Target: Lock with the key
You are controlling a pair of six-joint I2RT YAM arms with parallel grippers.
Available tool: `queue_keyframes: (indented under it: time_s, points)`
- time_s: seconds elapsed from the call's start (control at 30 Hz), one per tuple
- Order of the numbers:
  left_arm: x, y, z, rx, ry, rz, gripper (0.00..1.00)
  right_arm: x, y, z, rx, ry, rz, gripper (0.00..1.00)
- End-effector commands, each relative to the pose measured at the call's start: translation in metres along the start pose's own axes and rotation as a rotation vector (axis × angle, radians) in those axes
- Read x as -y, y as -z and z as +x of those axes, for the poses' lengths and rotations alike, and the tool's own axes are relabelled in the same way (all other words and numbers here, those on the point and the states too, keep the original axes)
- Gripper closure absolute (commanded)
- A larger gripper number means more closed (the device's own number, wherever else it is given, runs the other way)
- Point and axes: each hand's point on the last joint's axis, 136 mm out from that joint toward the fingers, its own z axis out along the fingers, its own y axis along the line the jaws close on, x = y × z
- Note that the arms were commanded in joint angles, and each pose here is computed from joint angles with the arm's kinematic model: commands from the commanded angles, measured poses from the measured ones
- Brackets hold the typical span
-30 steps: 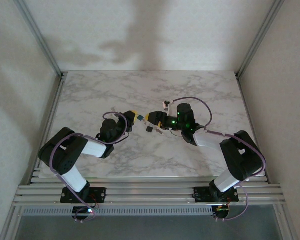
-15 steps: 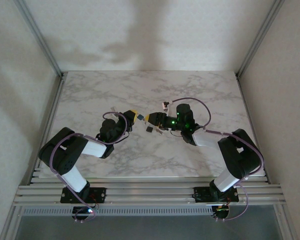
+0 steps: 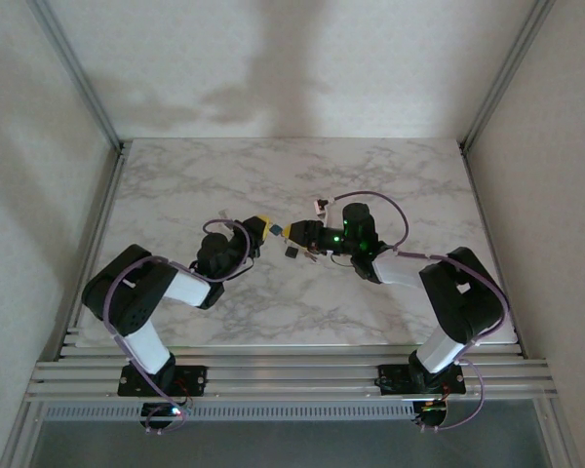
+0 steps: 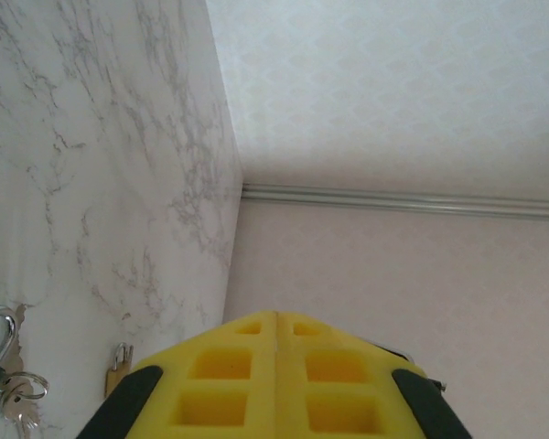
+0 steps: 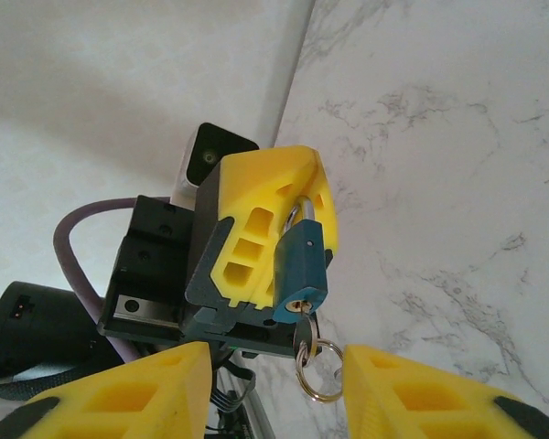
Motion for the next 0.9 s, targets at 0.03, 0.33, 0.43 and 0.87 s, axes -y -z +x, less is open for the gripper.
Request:
queue_keyframes:
  time_s: [0.03, 0.33, 0.43, 0.87]
  points:
    - [0.0201, -0.0042, 0.009, -0.036, 0.018, 0.082, 1.0, -0.0028, -0.0034, 0.0004, -0.007, 0.004, -0.03, 0.6]
    - [0.0204, -0.0055, 0.0114, -0.045, 0.021, 0.085, 1.0, -0.0018, -0.0038, 0.0006, -0.008, 0.002, -0.03, 0.67]
    - [0.0188, -0.0055, 0.0128, -0.049, 0.023, 0.083, 1.0, -0.0023, -0.0039, 0.0004, -0.007, 0.004, -0.03, 0.69]
    - [0.0194, -0.0057, 0.0142, -0.053, 0.029, 0.089, 1.0, -0.0002, -0.0042, 0.0008, -0.007, 0.001, -0.024, 0.74]
